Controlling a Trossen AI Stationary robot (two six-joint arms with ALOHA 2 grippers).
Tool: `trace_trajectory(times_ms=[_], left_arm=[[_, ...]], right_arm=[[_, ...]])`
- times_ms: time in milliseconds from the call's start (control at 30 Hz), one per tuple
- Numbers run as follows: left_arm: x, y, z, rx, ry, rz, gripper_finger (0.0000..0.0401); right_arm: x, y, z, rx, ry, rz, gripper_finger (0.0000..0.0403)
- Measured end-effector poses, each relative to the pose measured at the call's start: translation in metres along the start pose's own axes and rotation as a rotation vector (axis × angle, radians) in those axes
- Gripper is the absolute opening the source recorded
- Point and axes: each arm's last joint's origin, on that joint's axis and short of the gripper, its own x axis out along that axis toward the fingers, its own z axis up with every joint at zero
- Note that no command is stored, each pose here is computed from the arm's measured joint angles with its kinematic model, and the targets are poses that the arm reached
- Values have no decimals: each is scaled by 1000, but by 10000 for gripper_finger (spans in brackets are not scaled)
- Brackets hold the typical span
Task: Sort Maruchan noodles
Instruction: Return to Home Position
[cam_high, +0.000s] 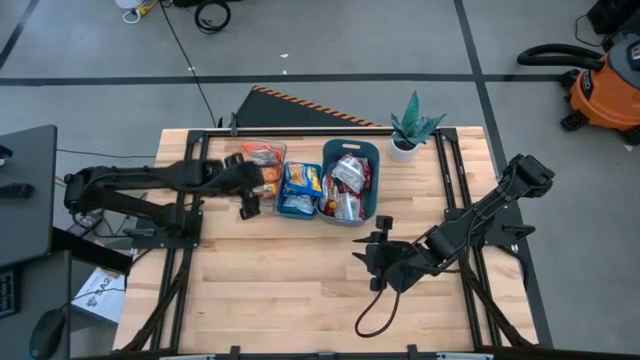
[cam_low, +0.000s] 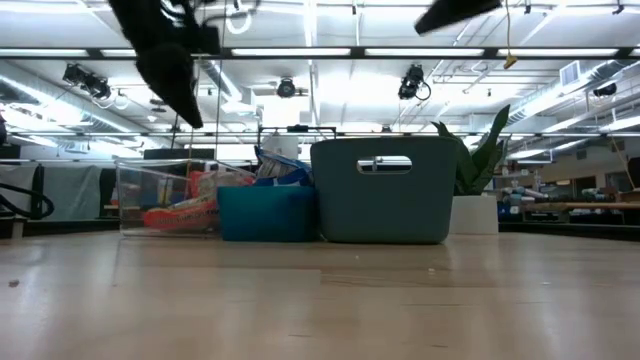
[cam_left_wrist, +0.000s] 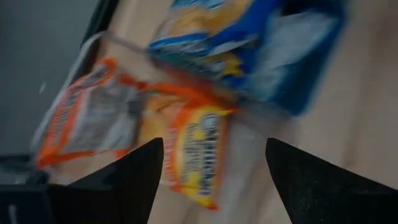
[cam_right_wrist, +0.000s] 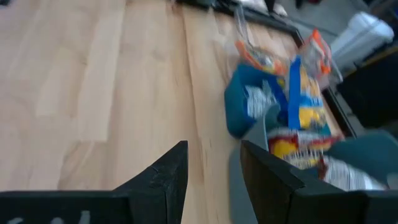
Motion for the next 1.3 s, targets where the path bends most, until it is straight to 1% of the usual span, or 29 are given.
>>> trace_trajectory(times_ms=[133, 233, 333, 533, 600, 733, 800, 867, 967, 1167, 1233, 1300], left_arm=[[-11, -16, -20, -14, -112, -71, 290], [-17, -23, -37, -67, -213, -125, 290], [-19, -28, -53, -122, -302, -182, 290], [-18, -35, -74, -210, -540, -279, 290], [-15, -36, -80, -240, -621, -305, 290], [-9, -36, -93, -290, -717, -334, 290], [-7, -35, -100, -316, -760, -348, 290], [-7, -34, -104, -340, -815, -363, 290], [-8, -31, -111, -356, -883, -371, 290], [-5, -26, -123, -330, -956, -332, 290], [-10, -25, -123, -301, -1017, -332, 290], [-13, -23, -124, -239, -1054, -298, 290]], right_arm=[[3, -1, -17, 32, 42, -27, 151], [2, -5, -29, 52, 55, -31, 151], [-7, -16, -36, 90, 47, -44, 151], [-31, -50, -45, 190, -68, -79, 151], [-33, -61, -51, 232, -117, -58, 151], [-31, -78, -70, 318, -203, 26, 151], [-32, -88, -81, 356, -244, 34, 151], [-34, -97, -93, 388, -280, 17, 151], [-37, -109, -110, 427, -344, -10, 151], [-41, -123, -142, 464, -437, 21, 151], [-40, -124, -155, 462, -453, 22, 149], [-40, -126, -167, 475, -471, 7, 145]])
